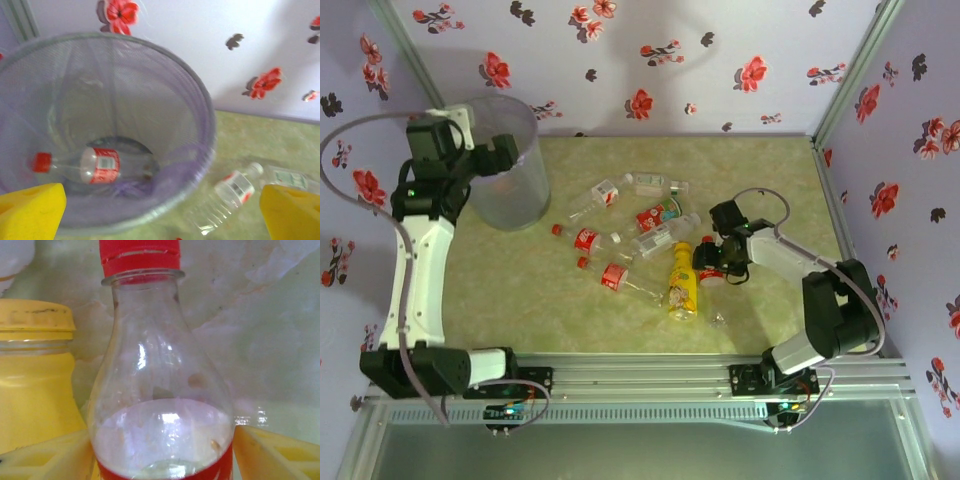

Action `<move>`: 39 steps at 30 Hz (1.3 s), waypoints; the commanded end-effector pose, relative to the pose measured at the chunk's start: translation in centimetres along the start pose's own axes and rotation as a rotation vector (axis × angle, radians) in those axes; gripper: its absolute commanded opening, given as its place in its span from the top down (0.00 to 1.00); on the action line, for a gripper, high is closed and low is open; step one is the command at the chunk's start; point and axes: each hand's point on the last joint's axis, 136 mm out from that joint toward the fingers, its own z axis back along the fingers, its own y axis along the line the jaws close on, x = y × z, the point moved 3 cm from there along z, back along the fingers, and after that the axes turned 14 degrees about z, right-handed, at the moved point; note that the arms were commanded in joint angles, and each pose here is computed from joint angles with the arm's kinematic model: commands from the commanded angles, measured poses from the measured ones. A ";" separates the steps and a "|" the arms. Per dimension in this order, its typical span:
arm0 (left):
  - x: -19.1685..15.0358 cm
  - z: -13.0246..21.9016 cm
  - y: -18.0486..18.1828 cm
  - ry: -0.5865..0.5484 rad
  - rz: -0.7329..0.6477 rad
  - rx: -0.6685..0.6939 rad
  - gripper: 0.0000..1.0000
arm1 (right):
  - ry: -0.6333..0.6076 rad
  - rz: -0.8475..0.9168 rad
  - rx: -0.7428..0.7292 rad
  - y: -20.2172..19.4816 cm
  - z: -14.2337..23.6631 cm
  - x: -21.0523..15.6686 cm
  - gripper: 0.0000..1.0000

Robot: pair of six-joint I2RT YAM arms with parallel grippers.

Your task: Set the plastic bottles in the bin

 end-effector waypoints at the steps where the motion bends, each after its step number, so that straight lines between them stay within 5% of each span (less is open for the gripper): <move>1: -3.4 0.2 -1.7 0.067 0.031 -0.068 0.00 | 0.013 -0.010 -0.027 -0.3 -1.2 0.1 0.28; 14: -15.0 0.7 -7.3 0.280 0.166 -0.296 0.01 | 0.019 -0.024 -0.068 -0.9 -3.2 0.6 0.35; 27: -22.1 -0.7 -14.9 0.476 0.196 -0.530 0.01 | -0.202 -0.053 0.013 -0.4 5.6 3.9 0.47; 33: -24.8 0.2 -21.6 0.612 0.170 -0.778 0.07 | -0.397 -0.089 0.344 3.3 11.1 6.1 0.48; 39: -27.4 0.6 -25.4 0.719 0.129 -0.875 0.10 | -0.484 -0.111 0.567 6.1 12.5 8.0 0.49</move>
